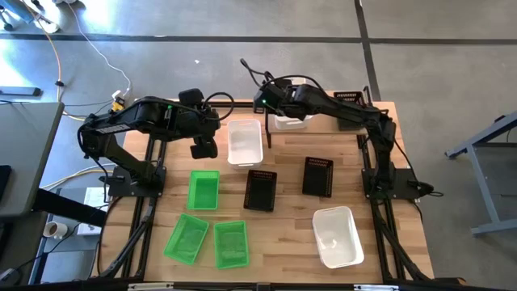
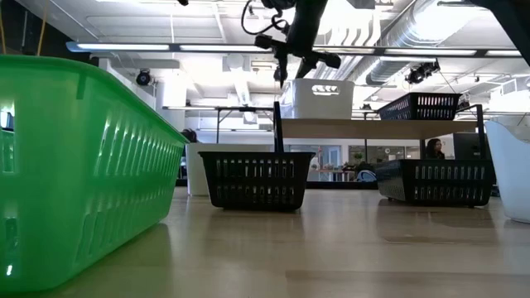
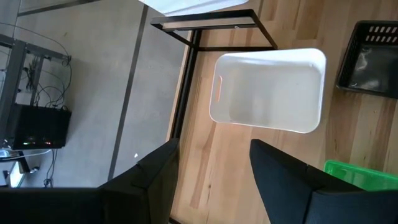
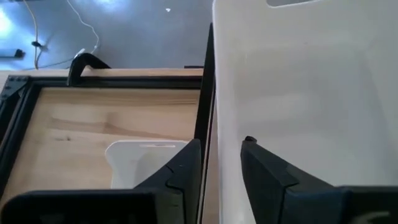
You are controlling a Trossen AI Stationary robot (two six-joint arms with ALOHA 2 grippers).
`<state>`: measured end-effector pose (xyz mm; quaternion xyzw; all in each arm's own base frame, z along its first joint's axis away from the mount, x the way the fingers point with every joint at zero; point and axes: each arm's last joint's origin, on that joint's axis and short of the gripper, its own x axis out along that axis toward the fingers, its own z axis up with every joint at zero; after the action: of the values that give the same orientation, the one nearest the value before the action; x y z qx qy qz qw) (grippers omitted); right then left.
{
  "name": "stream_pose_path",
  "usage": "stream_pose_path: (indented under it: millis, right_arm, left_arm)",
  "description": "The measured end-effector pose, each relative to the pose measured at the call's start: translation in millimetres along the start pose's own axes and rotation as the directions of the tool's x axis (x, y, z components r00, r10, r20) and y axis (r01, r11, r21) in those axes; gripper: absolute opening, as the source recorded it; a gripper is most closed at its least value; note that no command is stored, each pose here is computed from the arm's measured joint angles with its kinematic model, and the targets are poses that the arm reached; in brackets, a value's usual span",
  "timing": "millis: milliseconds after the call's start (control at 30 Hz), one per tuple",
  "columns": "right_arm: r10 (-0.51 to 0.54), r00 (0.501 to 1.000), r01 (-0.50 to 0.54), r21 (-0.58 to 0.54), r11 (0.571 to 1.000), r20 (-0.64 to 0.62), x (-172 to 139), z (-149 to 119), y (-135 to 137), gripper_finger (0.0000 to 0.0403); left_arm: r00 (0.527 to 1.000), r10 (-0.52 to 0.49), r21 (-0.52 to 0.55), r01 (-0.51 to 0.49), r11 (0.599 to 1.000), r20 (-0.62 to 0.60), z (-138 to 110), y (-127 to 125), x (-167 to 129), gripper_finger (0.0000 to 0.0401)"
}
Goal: Stack baskets on shelf by color
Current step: Put the top left white bin on the shelf
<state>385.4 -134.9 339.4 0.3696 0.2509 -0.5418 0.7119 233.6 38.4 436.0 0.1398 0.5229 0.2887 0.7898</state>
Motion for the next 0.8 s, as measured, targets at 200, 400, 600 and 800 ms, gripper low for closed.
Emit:
stream_pose_path:
  millis: [200, 400, 600, 800]
  right_arm:
    - [-0.02, 1.0, 0.02, -0.049, 0.999, -0.002, -16, 6, -3, 0.0101]
    - [-0.064, 0.998, 0.063, -0.121, 0.991, -0.003, -43, 12, -8, 0.0101]
    - [-0.219, 0.974, 0.225, -0.146, 0.963, 0.062, -66, 8, -21, 0.0101]
    - [-0.24, 0.969, 0.246, -0.162, 0.956, 0.055, -61, 15, -28, 0.01]
  left_arm:
    - [1.0, 0.0, 0.0, 0.0, 1.0, 0.0, 0, 0, 0, 0.0186]
    - [1.0, -0.014, 0.0, 0.014, 1.0, 0.0, 0, 0, 0, 0.0186]
    - [0.999, -0.045, -0.007, 0.045, 0.999, 0.008, -2, 1, -3, 0.0186]
    - [0.999, -0.048, -0.023, 0.048, 0.999, 0.008, -2, 0, -3, 0.0186]
